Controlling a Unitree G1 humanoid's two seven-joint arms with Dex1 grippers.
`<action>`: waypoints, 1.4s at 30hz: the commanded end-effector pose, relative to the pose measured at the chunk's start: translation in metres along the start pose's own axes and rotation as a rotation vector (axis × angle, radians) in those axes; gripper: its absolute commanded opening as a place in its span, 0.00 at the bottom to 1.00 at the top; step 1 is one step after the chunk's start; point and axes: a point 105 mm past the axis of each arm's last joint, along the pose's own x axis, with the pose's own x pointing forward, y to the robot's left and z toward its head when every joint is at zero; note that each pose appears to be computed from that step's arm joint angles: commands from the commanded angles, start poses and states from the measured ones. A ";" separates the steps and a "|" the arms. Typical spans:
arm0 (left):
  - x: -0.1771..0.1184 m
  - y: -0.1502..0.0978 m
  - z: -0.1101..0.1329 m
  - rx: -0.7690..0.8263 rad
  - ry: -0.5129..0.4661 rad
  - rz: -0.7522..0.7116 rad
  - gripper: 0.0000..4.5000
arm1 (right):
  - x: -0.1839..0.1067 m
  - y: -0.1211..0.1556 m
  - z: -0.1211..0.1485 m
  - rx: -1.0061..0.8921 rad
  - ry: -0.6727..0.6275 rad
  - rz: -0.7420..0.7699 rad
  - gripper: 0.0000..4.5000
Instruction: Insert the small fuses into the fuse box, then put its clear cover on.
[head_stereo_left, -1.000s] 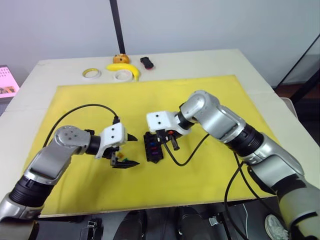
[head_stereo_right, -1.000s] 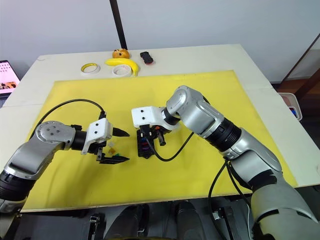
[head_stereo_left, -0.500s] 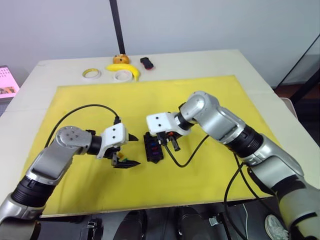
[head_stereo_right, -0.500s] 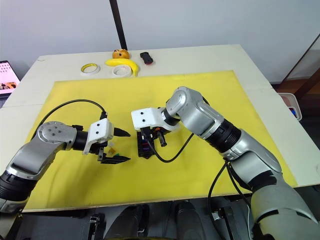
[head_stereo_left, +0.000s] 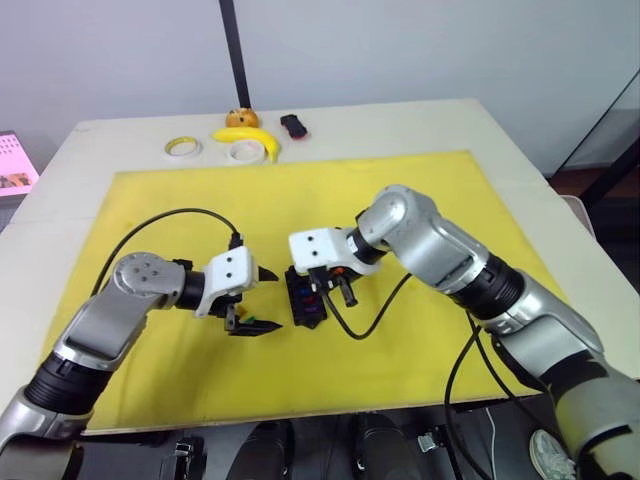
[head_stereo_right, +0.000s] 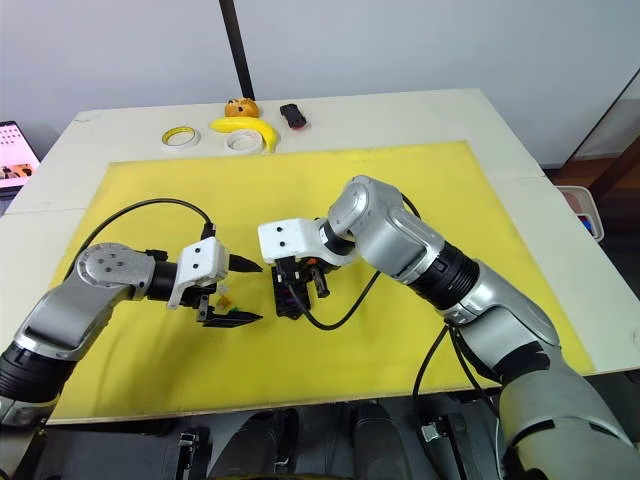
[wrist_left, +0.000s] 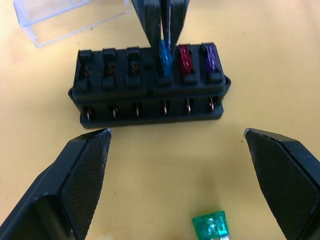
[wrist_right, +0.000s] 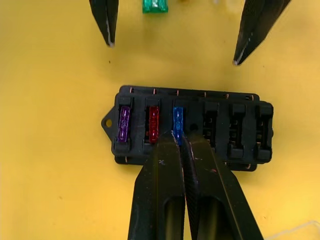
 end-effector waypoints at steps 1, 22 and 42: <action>-0.001 0.003 0.007 0.037 -0.014 0.012 0.99 | -0.001 0.004 0.014 -0.015 -0.025 0.025 0.00; -0.003 0.006 0.007 0.036 -0.010 0.029 0.99 | 0.004 -0.005 0.006 -0.171 0.067 -0.027 0.00; -0.003 0.007 0.007 0.035 -0.010 0.029 1.00 | -0.002 -0.014 0.008 -0.145 0.048 -0.051 0.19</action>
